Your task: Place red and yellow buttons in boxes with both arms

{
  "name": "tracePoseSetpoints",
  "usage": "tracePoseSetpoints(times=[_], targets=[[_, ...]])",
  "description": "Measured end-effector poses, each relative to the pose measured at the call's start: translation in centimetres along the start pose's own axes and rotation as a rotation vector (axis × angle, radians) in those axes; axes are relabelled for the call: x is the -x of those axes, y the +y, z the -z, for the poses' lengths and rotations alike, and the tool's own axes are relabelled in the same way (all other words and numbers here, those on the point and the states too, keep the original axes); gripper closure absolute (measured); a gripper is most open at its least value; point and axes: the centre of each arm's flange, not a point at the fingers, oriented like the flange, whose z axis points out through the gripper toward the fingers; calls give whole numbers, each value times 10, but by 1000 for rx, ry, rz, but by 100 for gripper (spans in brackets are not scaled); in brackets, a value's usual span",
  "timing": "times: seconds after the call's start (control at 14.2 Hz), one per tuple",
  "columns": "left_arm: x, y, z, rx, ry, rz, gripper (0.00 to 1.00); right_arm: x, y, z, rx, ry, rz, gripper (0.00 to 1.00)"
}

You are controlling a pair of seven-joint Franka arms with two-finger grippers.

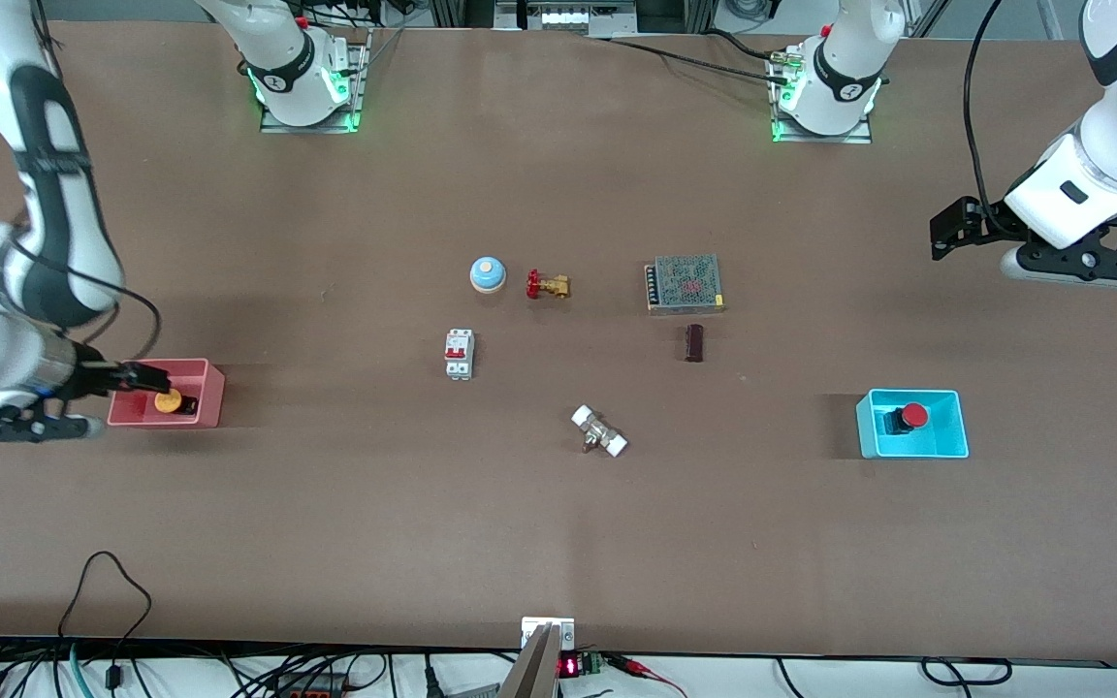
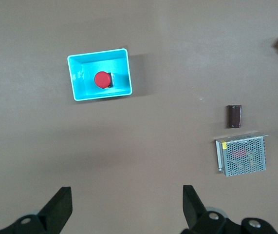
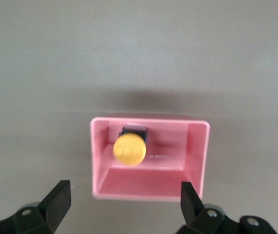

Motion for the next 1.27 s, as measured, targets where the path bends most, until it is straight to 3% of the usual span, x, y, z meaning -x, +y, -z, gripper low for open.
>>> tracePoseSetpoints(times=[0.35,0.56,0.7,1.27], targets=[[-1,3,5,-1,10,-6,0,45,-33,150,-2,95,43,0],[-2,5,5,-1,12,-8,0,84,-59,210,-1,88,32,0],[-2,5,5,-1,11,-8,0,99,-69,223,19,65,6,0],[0,4,3,0,-8,-7,0,97,-68,214,34,42,-7,0]])
